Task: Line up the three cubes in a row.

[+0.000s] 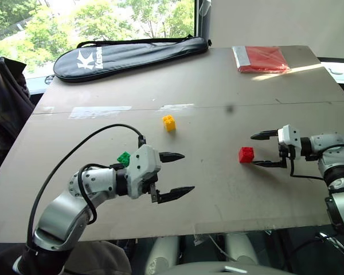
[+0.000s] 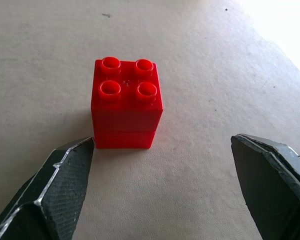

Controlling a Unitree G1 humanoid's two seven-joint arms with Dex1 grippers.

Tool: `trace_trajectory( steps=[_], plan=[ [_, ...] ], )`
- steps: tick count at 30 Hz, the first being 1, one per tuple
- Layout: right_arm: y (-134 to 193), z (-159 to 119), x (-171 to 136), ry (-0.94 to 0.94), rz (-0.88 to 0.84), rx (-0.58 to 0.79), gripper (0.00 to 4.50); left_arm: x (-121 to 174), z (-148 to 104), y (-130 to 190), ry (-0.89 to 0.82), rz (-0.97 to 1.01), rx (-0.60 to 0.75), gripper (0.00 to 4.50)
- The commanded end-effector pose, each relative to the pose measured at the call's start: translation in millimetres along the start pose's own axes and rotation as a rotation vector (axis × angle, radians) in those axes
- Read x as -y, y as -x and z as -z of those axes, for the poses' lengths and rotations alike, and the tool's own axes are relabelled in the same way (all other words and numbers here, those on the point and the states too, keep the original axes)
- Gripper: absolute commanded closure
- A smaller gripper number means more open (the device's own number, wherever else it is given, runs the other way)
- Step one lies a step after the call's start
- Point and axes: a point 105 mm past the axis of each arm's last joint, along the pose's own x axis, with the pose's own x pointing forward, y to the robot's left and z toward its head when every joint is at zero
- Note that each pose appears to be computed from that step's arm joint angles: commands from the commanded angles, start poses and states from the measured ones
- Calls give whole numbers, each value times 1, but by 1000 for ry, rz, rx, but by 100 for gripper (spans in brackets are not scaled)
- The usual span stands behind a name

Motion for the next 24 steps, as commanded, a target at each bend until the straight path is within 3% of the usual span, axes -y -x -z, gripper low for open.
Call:
trace_trajectory(
  steps=[1,15,19,24],
  plan=[
    [2,-6,8,40,32,1,2,1,-7,0,-32,3,18,0],
    [15,-8,6,29,25,13,2,1,-4,3,-19,-19,21,0],
    [29,-18,7,22,27,35,2,5,-9,1,1,-40,98,0],
    [31,-56,-4,-40,-36,233,2,2,1,7,27,-118,115,0]
  ],
)
